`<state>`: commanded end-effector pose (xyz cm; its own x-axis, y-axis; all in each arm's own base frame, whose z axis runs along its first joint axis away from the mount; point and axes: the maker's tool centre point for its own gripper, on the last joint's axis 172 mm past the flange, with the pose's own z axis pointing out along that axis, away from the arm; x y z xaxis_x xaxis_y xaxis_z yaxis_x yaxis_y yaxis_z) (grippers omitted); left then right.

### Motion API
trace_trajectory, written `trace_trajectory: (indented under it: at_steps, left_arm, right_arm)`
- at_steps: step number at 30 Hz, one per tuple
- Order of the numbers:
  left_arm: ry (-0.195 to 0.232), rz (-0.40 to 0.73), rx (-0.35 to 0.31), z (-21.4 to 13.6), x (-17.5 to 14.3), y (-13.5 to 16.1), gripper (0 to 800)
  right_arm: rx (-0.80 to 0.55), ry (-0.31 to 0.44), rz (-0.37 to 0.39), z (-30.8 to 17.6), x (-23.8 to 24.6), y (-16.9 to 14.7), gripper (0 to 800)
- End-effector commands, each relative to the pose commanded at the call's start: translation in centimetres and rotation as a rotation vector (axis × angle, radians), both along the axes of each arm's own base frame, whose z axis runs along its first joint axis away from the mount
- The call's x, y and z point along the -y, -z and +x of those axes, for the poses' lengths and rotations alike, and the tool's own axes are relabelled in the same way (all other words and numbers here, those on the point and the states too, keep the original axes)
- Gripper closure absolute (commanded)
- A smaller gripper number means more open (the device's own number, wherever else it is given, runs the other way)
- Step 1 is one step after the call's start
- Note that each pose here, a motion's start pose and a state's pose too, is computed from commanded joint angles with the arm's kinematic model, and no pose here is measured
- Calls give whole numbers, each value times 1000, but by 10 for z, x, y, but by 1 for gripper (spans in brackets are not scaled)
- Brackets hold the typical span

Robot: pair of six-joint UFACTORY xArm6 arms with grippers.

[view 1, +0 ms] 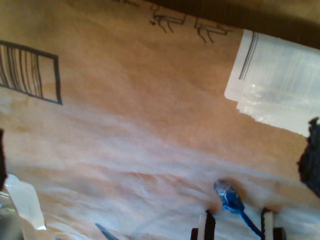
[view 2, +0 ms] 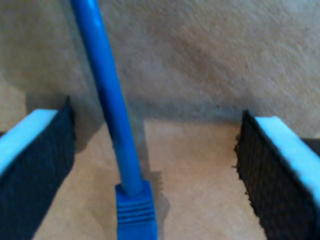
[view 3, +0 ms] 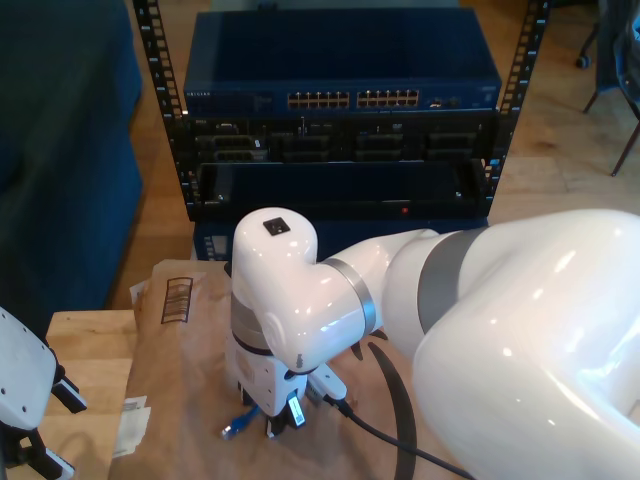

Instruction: Grab the cable and plug it in

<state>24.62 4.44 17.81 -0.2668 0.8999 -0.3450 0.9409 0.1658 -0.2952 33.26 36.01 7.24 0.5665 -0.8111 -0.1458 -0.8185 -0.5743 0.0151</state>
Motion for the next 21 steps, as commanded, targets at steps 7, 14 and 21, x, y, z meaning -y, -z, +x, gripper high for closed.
trace_trajectory:
  at_steps: [7, 14, 21]
  left_arm:
    - [0, 0, 0, 0, 0, 0, 0]
    - [-11, 2, -1, 2, 1, -1, 0]
    - [37, 23, 25, 32, 43, -25, 0]
  right_arm:
    - [2, -8, 2, -3, -5, -1, 634]
    - [12, 2, 18, -3, -6, -15, 798]
    - [-30, 264, 72, 34, 72, -69, 798]
